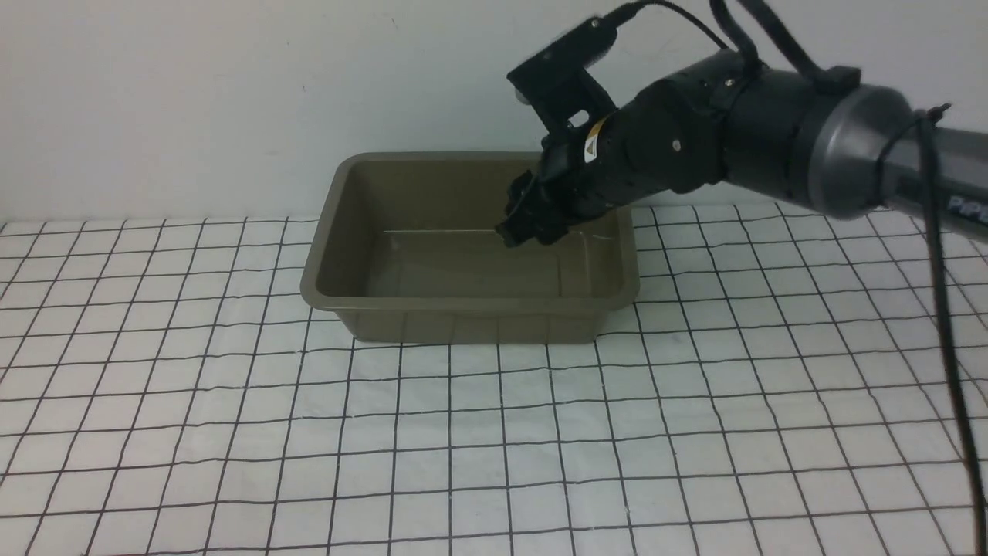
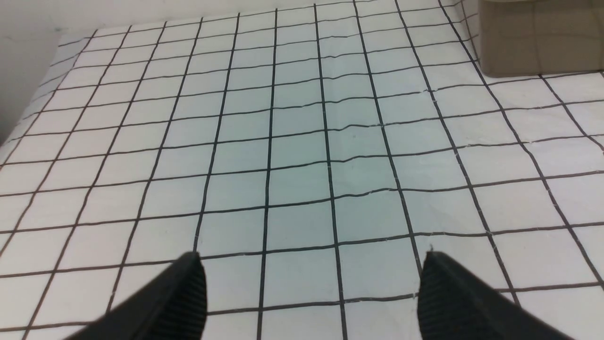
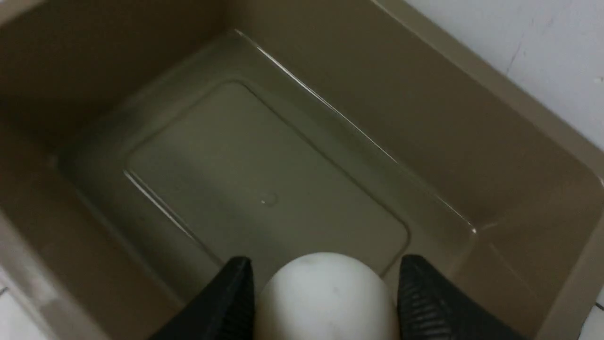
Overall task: Put the table tennis balls into the box on the white checkered tablecloth.
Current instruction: 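Release the ping pong ball into the bin and lift the gripper away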
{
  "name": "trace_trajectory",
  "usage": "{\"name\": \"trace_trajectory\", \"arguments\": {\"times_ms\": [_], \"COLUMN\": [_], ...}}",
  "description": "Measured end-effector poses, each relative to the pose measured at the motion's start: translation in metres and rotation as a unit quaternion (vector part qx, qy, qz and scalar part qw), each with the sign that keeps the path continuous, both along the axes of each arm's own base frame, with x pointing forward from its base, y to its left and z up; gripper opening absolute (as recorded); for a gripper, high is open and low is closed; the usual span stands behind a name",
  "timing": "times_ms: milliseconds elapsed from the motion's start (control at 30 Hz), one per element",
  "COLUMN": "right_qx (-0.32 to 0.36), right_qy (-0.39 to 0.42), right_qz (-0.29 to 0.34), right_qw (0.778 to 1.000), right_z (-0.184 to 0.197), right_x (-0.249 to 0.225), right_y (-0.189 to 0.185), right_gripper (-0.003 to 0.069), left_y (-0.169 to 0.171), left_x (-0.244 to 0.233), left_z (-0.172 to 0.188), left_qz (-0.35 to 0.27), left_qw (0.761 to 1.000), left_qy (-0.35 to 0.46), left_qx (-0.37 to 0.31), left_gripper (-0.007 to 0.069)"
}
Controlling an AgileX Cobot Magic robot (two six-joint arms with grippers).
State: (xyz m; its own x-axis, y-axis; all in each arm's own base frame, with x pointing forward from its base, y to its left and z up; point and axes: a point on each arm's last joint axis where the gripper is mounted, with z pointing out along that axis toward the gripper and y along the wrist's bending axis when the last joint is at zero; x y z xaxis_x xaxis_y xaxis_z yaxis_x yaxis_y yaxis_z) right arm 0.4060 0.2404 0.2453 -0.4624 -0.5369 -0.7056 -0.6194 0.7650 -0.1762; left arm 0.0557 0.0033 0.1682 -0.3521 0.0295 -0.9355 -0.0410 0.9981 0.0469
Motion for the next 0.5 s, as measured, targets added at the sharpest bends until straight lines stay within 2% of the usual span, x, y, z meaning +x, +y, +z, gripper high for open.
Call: {"name": "trace_trajectory", "arguments": {"times_ms": [267,433,500], "right_qx": [-0.012,-0.007,-0.001], "right_qy": [0.021,0.019,0.017], "right_qz": [-0.007,-0.009,-0.012], "right_qw": [1.000,1.000,1.000], "right_z": [-0.044,-0.052,-0.052], "right_x": [0.015,0.017,0.018], "right_y": [0.001,0.003,0.003], "right_gripper": [0.0358,0.0365,0.0391], "left_y": [0.000,0.000,0.000], "left_x": [0.000,0.000,0.000], "left_z": [0.000,0.000,0.000], "left_qz": [0.000,0.000,0.000], "left_qw": [1.000,1.000,1.000], "left_qy": [0.000,0.000,0.000], "left_qx": [0.000,0.000,0.000], "left_gripper": [0.0542,0.0542,0.0542]}}
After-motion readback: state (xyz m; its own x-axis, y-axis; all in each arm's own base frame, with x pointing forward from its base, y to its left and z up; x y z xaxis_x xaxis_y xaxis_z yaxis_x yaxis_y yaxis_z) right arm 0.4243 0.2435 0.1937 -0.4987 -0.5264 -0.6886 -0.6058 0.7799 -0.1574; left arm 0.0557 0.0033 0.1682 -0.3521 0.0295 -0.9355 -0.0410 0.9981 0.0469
